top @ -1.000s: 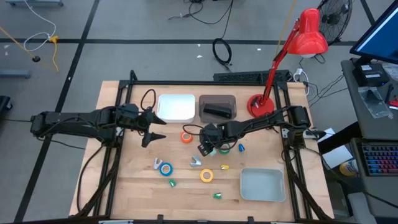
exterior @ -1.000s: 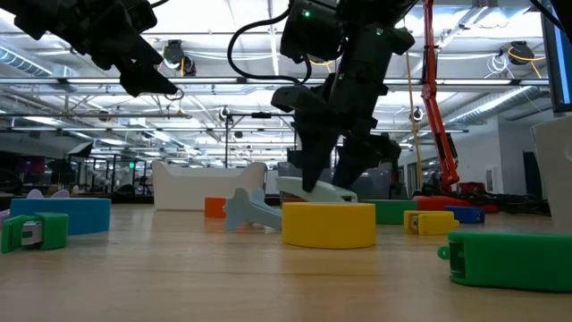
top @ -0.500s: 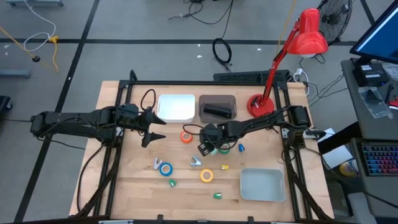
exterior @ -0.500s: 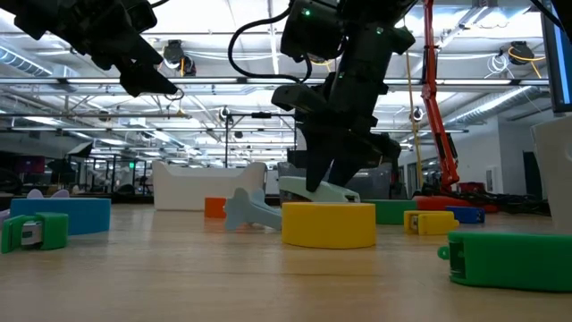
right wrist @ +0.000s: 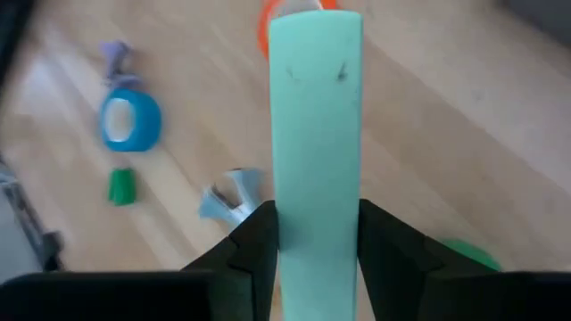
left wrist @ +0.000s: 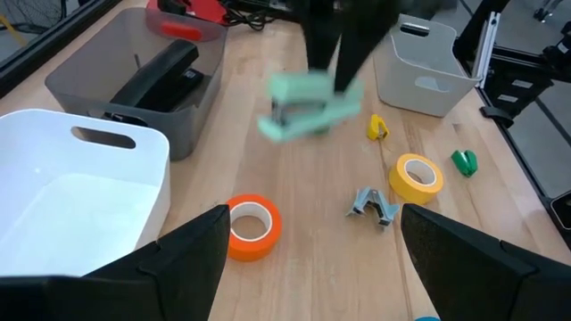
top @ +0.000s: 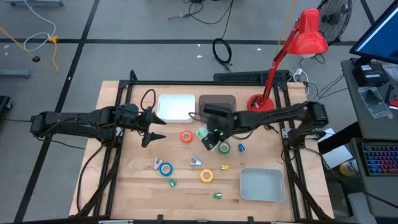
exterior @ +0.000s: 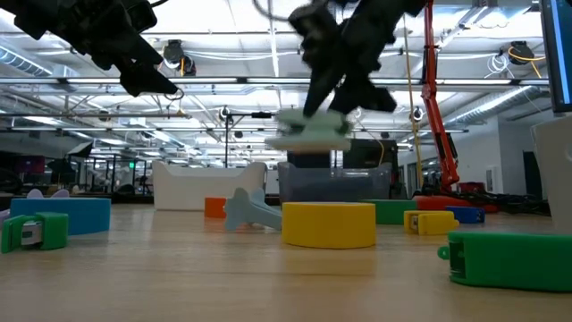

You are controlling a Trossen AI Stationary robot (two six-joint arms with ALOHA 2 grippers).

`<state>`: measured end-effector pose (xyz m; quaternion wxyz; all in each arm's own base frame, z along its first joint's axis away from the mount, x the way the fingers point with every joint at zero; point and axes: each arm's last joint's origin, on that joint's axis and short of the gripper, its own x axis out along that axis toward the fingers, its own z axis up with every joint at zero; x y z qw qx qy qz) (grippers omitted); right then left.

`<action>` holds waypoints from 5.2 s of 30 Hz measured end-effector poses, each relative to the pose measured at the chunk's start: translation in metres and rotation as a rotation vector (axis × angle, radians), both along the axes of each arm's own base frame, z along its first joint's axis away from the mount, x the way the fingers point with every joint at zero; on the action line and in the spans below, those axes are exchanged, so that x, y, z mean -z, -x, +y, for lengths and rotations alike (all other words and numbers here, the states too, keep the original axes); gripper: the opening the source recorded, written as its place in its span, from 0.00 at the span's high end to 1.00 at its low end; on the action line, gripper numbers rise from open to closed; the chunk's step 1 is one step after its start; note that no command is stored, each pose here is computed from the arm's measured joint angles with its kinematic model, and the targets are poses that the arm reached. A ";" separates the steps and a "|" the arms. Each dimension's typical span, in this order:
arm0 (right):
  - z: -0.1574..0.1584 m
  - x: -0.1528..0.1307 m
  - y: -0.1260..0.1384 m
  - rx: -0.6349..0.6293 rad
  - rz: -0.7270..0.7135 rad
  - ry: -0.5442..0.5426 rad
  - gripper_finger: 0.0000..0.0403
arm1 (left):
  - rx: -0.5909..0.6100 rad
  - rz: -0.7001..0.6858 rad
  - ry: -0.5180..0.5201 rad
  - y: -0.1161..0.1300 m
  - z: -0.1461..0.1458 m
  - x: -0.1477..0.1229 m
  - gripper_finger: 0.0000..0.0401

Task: Pick and place Stapler, Stapler remover, tape
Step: Put the light green stapler into the black bin, then put the blue stapler into the black bin

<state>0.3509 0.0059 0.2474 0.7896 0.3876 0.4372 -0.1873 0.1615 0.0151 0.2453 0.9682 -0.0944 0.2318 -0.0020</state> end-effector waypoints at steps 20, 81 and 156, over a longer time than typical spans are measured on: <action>-0.117 -0.051 0.068 -0.353 0.042 0.493 0.71 | -0.084 -0.125 0.023 -0.005 0.002 -0.011 0.17; -0.130 0.037 0.045 -0.730 0.210 0.523 0.71 | -0.131 -0.143 0.139 -0.005 0.002 -0.013 0.17; -0.014 0.072 0.135 -0.087 0.363 -0.138 0.32 | -0.162 -0.152 0.091 -0.006 0.004 -0.014 0.17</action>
